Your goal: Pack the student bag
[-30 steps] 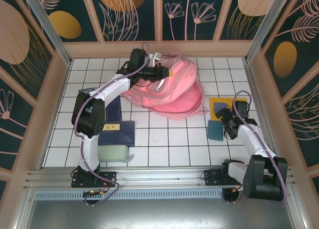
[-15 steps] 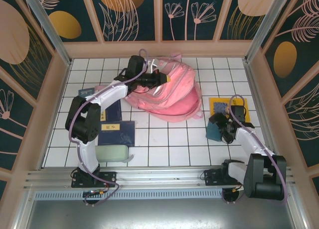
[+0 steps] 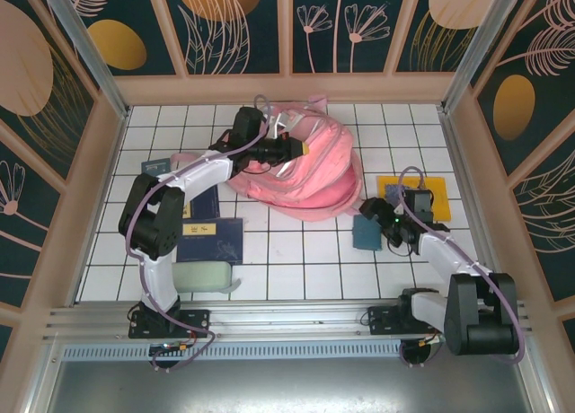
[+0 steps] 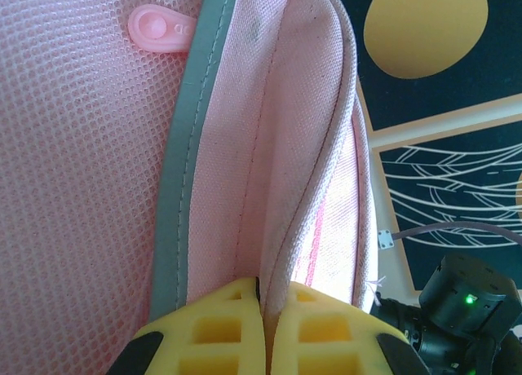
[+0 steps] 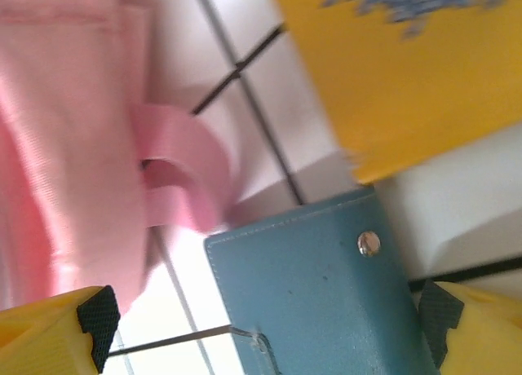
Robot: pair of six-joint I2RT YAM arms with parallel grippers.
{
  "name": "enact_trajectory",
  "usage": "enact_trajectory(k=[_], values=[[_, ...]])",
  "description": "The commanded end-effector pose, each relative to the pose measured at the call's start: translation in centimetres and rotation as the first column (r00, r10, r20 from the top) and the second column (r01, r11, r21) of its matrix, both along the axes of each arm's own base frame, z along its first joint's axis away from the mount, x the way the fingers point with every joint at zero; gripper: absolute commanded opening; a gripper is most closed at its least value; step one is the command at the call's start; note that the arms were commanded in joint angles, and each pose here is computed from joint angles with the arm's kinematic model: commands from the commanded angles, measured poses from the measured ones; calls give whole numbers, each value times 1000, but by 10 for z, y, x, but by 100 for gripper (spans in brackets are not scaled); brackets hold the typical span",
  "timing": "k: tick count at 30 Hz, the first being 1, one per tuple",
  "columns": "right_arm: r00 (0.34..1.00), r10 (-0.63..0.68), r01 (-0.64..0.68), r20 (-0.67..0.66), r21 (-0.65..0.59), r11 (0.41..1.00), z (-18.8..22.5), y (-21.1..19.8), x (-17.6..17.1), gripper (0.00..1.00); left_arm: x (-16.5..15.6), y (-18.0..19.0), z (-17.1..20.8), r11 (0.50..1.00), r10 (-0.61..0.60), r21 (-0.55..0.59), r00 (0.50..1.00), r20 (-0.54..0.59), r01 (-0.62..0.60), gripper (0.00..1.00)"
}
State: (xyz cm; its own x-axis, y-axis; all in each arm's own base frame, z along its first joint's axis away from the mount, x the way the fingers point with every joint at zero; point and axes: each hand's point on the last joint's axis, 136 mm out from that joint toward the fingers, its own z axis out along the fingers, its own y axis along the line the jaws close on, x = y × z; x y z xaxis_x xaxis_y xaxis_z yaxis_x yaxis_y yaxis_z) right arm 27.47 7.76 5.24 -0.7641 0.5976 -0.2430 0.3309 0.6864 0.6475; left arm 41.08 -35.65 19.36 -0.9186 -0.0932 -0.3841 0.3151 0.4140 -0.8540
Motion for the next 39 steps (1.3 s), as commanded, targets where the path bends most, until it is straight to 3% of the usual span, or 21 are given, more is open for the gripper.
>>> enact_trajectory(k=[1, 6, 13, 17, 22, 28, 39], values=[[994, 64, -77, 88, 152, 985, 17, 28, 7, 96, -4, -8, 6, 999, -30, -38, 1000, 5, 30, 0], [993, 77, -95, 95, 209, 973, 18, 38, 1, 95, -5, -8, 5, 998, -33, -47, 999, -2, 33, 0], [993, -78, 71, -93, -69, 995, -8, -10, -24, 93, -3, -4, 9, 1000, -14, -11, 999, 32, 14, 0], [965, -135, 113, -223, -110, 988, -17, -17, -58, 93, -2, -5, 8, 1000, -16, -14, 999, 28, 16, 0], [968, -74, 93, -238, 70, 993, -12, 10, -82, 92, -2, -5, 13, 1000, -20, -16, 999, 37, 21, 0], [968, -27, 92, -251, 249, 964, -18, 35, -87, 86, -3, -5, 12, 1000, -21, -14, 999, 37, 22, 0], [981, -26, 84, -194, 298, 951, -6, 42, -73, 75, -3, -6, 8, 1000, -25, -11, 999, 32, 26, 0]])
